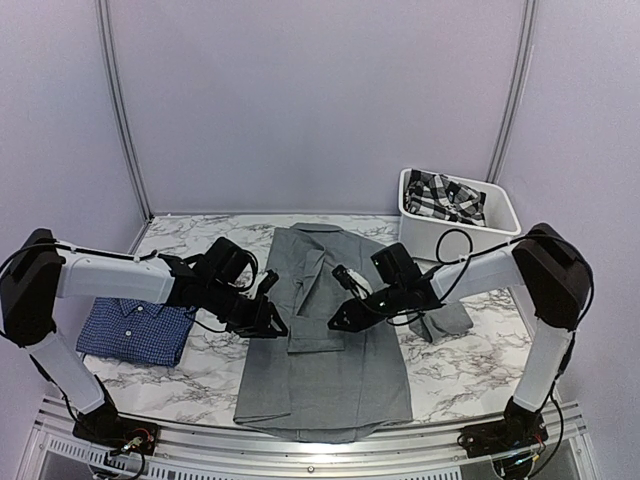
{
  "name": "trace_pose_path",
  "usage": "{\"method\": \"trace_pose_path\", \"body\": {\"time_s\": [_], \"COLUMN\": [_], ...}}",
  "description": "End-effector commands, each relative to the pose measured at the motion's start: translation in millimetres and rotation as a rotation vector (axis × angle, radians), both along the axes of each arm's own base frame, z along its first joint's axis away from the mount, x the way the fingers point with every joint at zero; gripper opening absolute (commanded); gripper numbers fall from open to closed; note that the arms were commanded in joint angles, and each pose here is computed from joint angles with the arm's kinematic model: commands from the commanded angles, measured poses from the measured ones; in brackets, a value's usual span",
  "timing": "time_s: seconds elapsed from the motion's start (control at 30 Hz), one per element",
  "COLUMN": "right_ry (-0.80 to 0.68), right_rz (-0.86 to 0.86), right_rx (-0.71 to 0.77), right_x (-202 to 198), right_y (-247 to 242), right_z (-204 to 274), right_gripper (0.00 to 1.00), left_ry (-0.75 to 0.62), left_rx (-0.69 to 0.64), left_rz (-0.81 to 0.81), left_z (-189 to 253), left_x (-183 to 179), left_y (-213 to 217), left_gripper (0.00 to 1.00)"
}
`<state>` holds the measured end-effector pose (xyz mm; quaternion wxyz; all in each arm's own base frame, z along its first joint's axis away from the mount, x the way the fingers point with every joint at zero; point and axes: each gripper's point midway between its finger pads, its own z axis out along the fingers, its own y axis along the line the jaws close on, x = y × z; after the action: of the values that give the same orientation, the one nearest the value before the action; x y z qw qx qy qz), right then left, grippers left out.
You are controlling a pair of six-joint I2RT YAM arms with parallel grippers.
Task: Fold and stack the long sleeve shirts
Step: Pick up the sleeve from the center of the board.
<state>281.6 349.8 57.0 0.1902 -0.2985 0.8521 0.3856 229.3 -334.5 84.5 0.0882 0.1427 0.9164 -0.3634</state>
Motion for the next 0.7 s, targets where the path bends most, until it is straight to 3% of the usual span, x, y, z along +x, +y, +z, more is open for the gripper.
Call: {"method": "trace_pose_path", "body": {"time_s": [0.0,0.23,0.37,0.67], "right_ry": [0.041,0.038,0.003,0.0], "right_rz": [0.026,-0.024,-0.078,-0.109], "right_rx": [0.063,0.026,-0.004,-0.012], "right_x": [4.6,8.1,19.3,34.9], "right_y": [14.5,6.0,-6.3,-3.5], "right_z": [2.7,-7.3,-5.7,-7.1], "right_gripper": [0.38,0.37,0.43,0.46], "left_ry": [-0.003,0.003,0.005,0.006], "left_rx": [0.002,0.005,0.004,0.007], "left_rz": [0.016,0.02,0.018,0.017], "left_z": [8.2,6.8,6.7,5.5], "left_x": [-1.7,-2.5,-3.2,-2.0], "left_y": [5.9,6.4,6.3,5.2], "left_gripper": [0.34,0.35,0.35,0.35]}}
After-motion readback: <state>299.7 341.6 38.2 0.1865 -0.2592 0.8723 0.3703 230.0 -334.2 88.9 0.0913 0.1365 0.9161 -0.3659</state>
